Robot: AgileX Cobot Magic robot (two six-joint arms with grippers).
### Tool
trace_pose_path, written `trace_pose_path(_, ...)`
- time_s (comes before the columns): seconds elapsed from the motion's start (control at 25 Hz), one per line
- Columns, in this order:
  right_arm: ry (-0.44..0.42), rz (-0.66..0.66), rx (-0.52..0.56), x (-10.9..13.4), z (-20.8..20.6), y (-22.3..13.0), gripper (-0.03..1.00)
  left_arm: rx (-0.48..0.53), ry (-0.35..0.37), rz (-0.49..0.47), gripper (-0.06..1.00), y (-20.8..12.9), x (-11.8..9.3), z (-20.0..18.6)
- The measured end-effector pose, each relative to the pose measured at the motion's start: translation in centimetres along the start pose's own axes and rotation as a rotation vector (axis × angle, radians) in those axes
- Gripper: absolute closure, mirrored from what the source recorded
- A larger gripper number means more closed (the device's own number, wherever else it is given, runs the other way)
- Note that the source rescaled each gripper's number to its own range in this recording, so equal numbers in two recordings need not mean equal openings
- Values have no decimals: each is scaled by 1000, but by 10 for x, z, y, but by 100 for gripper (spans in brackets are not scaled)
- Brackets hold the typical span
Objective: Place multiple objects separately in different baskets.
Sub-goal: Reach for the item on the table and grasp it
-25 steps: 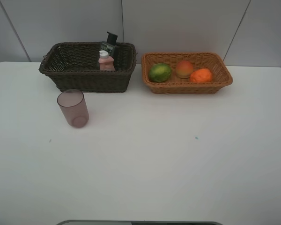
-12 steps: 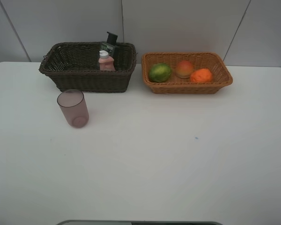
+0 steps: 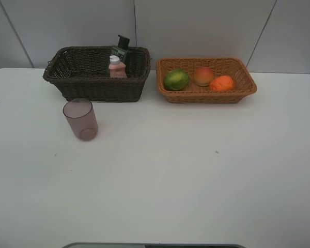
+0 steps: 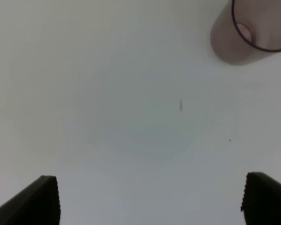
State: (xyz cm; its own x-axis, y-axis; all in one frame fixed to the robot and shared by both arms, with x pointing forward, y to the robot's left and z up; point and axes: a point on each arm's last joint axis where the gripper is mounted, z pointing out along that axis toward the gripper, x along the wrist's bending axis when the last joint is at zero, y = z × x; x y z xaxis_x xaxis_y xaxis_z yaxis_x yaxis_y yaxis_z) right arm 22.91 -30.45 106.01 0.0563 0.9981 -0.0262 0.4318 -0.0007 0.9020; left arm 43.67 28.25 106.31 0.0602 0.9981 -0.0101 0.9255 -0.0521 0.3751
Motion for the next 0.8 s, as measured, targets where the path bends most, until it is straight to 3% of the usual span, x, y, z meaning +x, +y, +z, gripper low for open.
trace_pose_path(0.24, 0, 0, 0, 0, 0, 0, -3, 156, 7, 45, -5, 55, -26, 59)
trace_pose_path(0.52, 0, 0, 0, 0, 0, 0, -3, 171, 17, 91, -5, 90, -57, 115)
trace_pose_path(0.8, 0, 0, 0, 0, 0, 0, -3, 150, 8, 87, -5, 94, -64, 140)
